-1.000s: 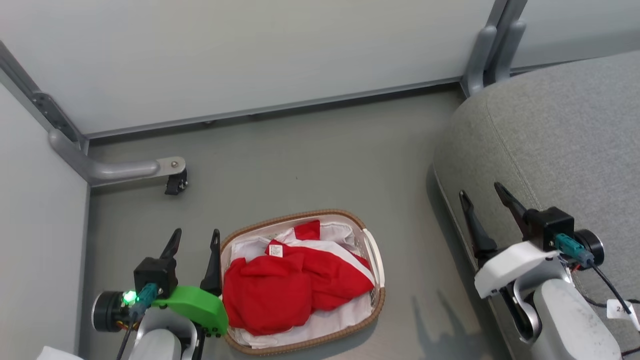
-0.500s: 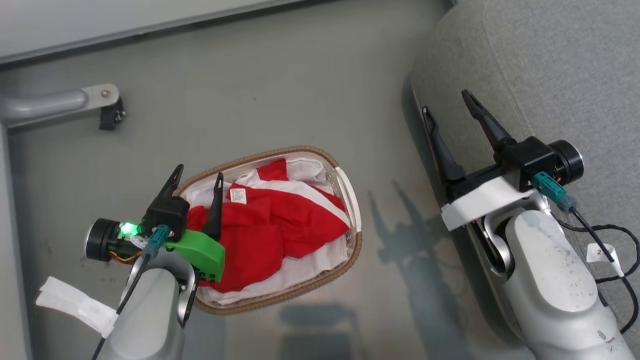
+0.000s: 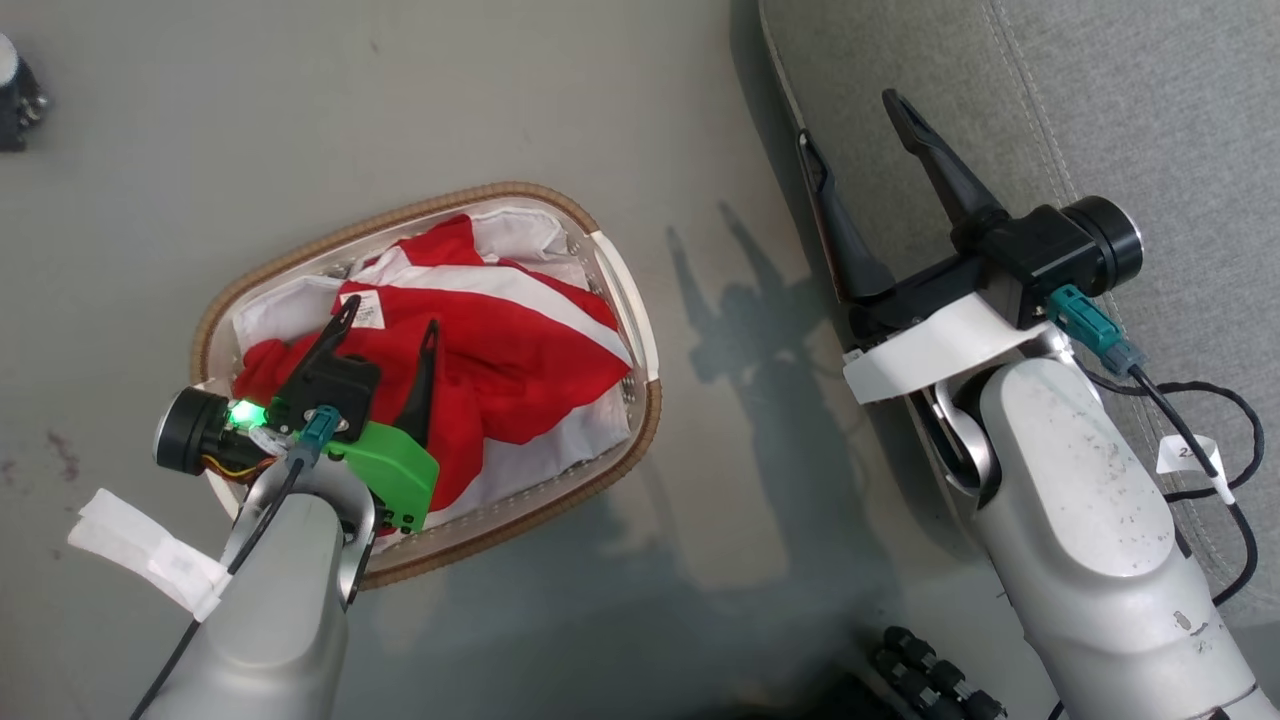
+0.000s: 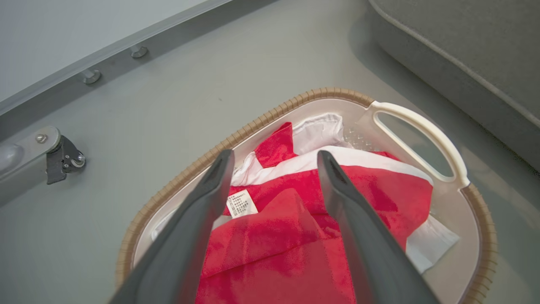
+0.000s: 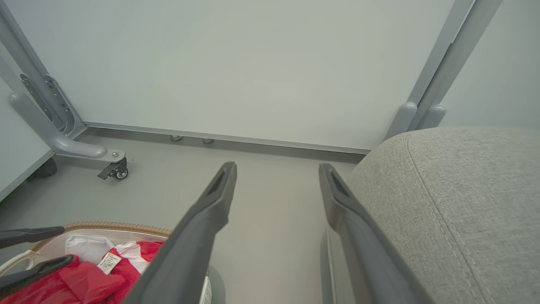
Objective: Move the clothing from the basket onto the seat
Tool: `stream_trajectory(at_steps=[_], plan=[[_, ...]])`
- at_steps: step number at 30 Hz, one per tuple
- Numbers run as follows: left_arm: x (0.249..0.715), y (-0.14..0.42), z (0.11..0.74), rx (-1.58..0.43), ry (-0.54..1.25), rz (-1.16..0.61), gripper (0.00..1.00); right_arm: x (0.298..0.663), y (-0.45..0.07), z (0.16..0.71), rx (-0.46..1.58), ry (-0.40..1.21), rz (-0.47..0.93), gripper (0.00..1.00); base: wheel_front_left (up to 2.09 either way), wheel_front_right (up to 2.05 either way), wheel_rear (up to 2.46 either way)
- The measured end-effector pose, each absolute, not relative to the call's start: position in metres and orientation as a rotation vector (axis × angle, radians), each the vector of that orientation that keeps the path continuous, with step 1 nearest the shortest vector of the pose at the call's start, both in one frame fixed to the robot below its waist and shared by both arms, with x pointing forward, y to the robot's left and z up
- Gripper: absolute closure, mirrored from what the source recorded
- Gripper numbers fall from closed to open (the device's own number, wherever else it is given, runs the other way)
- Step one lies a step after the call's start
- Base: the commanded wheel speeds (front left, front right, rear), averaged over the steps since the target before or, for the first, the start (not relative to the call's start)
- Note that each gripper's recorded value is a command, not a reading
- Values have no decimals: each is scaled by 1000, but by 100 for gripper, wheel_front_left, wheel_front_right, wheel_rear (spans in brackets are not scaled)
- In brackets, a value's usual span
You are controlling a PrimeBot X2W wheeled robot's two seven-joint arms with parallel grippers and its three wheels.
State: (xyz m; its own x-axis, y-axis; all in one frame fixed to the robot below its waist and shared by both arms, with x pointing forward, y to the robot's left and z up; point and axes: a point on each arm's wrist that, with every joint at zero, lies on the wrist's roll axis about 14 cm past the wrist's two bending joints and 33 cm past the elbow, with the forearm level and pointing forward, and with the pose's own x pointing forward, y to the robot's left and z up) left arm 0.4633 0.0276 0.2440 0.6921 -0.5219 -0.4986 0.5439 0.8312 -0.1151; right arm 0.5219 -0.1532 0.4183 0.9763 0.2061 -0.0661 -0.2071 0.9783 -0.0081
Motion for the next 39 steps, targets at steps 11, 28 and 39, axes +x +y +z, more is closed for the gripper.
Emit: stream_trajectory(at_steps=[11, 28, 39], plan=[[419, 14, 167, 67, 758, -709, 0, 525, -161, 381, 16, 135, 194, 0, 0, 0, 0], [378, 29, 103, 186, 1003, -759, 0, 520, -171, 352, 23, 198, 169, 0, 0, 0, 0], [372, 31, 92, 232, 1085, -782, 100, 520, -171, 347, 30, 207, 168, 0, 0, 0, 0]])
